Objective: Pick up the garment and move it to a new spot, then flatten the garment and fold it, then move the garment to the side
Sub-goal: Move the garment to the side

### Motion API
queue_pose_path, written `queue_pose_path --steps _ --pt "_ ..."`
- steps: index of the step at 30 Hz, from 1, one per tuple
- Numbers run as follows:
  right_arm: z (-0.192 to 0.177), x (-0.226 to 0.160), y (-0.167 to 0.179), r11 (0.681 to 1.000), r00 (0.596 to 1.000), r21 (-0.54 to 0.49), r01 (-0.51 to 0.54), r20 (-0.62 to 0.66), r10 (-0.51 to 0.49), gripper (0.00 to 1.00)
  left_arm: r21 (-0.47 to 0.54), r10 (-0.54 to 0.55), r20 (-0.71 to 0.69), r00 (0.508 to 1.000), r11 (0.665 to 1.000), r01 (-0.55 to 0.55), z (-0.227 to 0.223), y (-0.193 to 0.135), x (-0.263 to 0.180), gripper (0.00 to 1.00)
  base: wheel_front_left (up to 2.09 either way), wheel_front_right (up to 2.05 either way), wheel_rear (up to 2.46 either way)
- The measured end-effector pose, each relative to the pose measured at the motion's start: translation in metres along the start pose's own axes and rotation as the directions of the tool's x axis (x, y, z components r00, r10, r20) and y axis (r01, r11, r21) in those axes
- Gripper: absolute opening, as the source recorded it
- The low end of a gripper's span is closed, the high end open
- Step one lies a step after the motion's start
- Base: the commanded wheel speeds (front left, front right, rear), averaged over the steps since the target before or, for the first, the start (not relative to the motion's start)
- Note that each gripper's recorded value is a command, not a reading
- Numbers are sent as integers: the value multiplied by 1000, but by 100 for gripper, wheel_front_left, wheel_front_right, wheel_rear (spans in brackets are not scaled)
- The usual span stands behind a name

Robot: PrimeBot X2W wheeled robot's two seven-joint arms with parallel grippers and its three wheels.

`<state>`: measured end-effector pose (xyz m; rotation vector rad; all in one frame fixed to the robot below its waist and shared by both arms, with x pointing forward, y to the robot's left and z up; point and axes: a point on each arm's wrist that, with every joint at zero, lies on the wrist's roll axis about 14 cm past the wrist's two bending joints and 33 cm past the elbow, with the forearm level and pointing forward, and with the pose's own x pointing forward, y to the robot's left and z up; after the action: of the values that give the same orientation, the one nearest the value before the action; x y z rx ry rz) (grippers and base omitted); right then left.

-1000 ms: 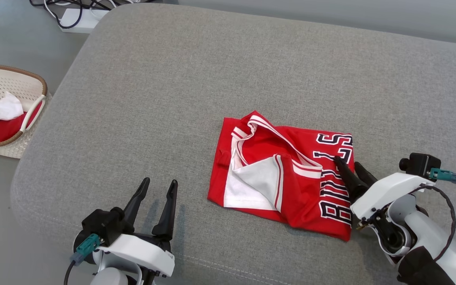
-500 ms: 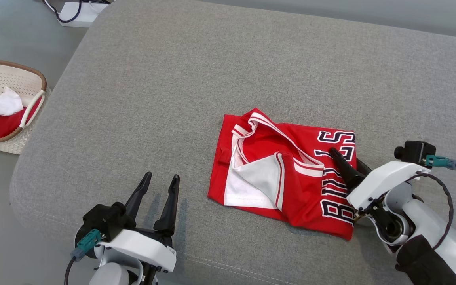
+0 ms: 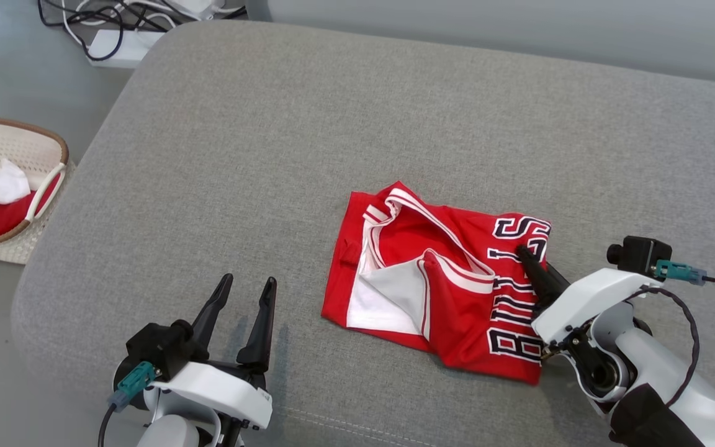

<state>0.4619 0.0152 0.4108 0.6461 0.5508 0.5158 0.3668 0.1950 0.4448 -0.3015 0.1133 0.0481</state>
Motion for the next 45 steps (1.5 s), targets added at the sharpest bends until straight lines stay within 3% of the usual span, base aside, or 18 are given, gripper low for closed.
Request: queue_pose_path --steps 12,21,35,45 --pt "35 -36 14 997 993 -81 -7 116 17 0 -10 -68 26 997 998 69 5 -23 -15 100 0 0 0" --pt "42 -84 -6 995 982 -73 73 181 -59 0 -8 -184 18 983 983 184 1 -60 -15 100 0 0 0" --pt "94 -174 -77 952 900 -65 298 352 -257 0 -13 -408 -34 912 913 408 -13 -141 8 100 0 0 0" --pt "123 -217 -95 921 836 -65 385 448 -317 0 -32 -515 -74 854 857 515 -28 -185 17 100 0 0 0"
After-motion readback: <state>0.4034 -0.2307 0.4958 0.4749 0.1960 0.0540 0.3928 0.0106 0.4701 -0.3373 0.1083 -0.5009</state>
